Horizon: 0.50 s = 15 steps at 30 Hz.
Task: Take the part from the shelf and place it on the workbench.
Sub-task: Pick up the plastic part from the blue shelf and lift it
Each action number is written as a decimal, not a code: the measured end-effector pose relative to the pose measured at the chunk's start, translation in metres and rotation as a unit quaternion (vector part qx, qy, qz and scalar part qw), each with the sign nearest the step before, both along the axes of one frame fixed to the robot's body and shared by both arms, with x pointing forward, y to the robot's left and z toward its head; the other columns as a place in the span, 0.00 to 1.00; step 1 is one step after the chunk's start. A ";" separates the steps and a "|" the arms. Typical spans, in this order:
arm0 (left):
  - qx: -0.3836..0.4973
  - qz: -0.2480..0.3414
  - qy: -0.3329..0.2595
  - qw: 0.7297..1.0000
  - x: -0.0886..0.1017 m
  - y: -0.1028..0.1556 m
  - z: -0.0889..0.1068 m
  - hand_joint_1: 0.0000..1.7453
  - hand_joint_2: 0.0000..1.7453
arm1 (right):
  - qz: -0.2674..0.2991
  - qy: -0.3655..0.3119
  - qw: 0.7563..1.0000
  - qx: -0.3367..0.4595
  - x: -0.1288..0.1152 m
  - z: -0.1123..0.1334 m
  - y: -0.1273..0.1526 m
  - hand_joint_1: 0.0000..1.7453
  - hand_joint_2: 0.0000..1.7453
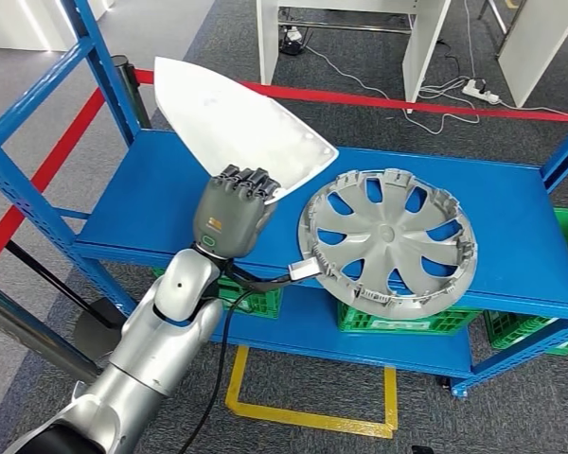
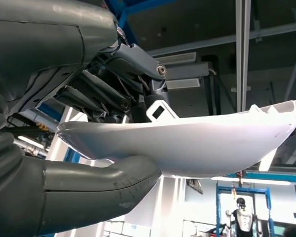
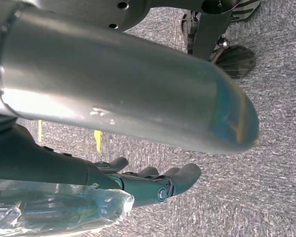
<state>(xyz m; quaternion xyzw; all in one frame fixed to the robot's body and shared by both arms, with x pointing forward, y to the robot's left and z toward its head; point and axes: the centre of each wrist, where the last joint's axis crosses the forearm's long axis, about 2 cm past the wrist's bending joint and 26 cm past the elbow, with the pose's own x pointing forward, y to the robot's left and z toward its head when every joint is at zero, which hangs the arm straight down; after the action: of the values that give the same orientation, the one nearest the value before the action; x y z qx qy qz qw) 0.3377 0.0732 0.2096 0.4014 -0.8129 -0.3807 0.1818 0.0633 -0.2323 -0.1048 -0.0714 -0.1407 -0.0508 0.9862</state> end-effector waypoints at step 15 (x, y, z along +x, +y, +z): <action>0.016 0.000 0.010 1.000 -0.003 0.003 -0.016 1.00 1.00 | 0.001 0.000 1.000 -0.001 -0.001 0.000 0.000 0.00 0.00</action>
<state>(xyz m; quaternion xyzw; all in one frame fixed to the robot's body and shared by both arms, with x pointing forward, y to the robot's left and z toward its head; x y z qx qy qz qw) 0.3350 0.0763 0.1940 0.4003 -0.8049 -0.3979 0.1833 0.0628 -0.2323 -0.1049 -0.0724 -0.1404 -0.0495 0.9862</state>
